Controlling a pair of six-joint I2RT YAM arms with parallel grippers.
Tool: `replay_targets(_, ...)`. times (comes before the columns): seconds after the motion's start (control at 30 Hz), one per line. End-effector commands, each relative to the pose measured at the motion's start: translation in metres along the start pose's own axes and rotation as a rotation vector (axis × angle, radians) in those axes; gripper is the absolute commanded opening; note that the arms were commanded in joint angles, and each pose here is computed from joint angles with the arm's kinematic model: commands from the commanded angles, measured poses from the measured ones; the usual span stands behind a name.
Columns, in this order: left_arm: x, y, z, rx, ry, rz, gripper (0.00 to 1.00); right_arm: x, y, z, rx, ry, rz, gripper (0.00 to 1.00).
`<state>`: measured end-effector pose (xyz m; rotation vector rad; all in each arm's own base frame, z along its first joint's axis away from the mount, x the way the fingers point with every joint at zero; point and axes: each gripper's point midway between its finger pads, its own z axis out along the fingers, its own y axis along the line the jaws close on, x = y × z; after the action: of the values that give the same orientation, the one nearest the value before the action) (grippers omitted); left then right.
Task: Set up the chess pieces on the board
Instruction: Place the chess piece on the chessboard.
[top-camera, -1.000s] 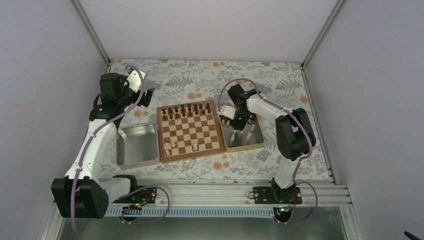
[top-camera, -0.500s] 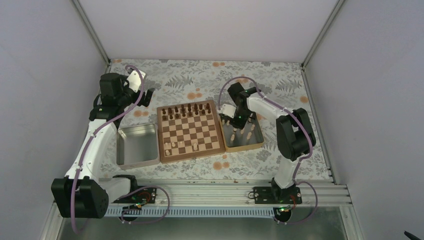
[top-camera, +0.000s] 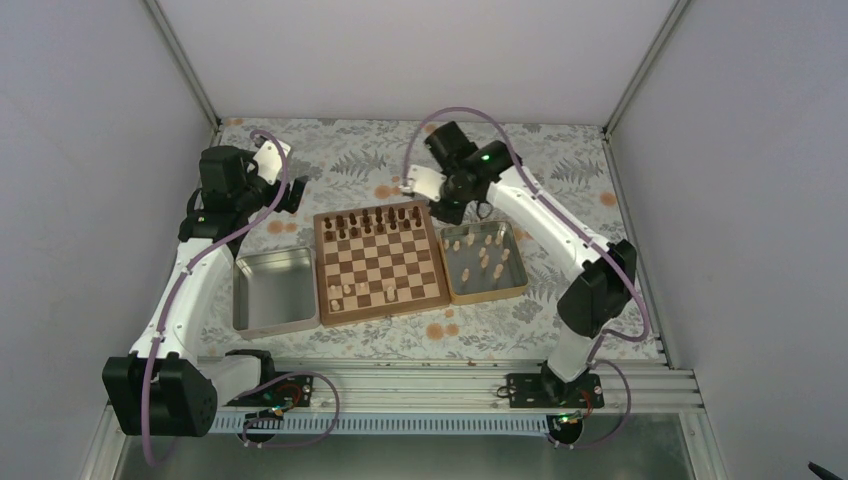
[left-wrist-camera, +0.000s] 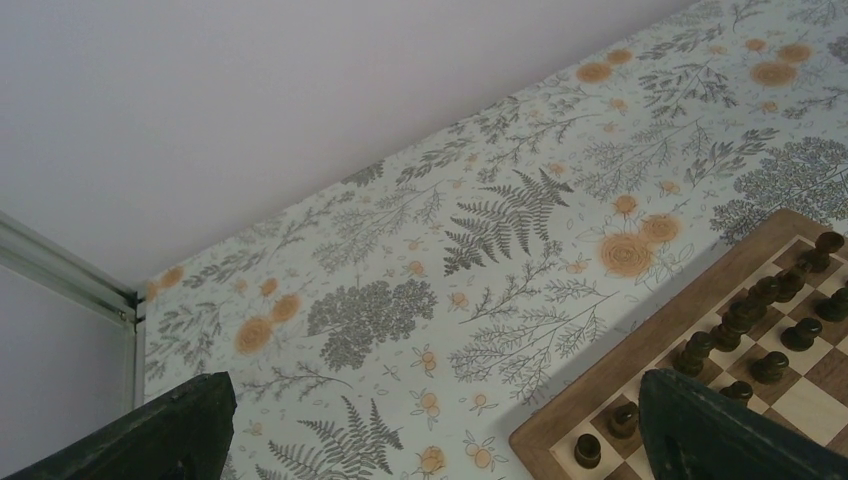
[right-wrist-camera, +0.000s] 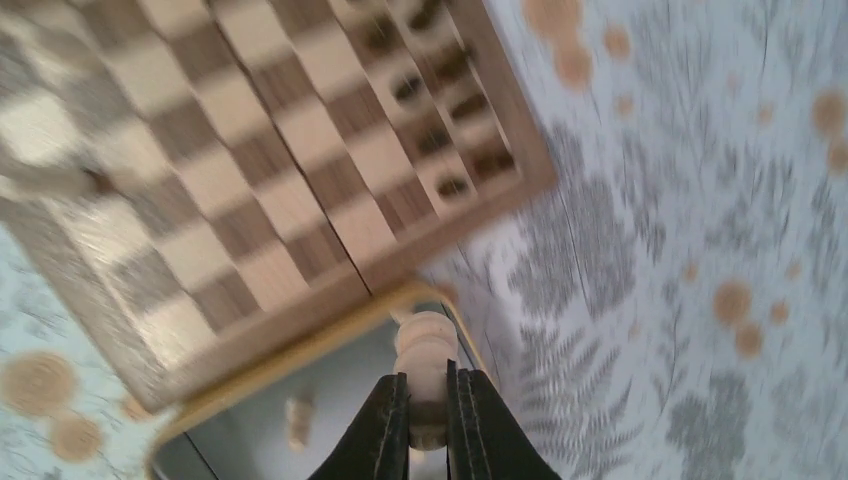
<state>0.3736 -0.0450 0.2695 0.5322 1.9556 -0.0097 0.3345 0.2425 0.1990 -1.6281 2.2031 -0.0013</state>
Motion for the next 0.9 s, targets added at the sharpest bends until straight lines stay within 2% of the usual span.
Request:
replay_targets(0.0, -0.007, 0.007, -0.003, -0.024, -0.011, -0.001, 1.00, -0.049, 0.052, -0.015, -0.059, -0.048, -0.161, 0.05)
replay_targets(0.17, -0.006, 0.009, -0.004, -0.039, -0.009, 0.001, 1.00, -0.104, 0.109, -0.006, -0.103, -0.111, -0.320, 0.06)
replay_targets(0.27, -0.006, 0.010, -0.005, -0.046, -0.008, 0.006, 1.00, -0.123, 0.146, 0.013, -0.134, -0.104, -0.415, 0.06)
replay_targets(0.53, -0.005, 0.013, -0.008, -0.060, -0.009, 0.007, 1.00, -0.130, 0.201, 0.061, -0.222, -0.019, -0.527, 0.06)
replay_targets(0.87, -0.004, 0.013, -0.007, -0.056, -0.010, 0.009, 1.00, -0.127, 0.235, 0.085, -0.290, 0.011, -0.561, 0.06)
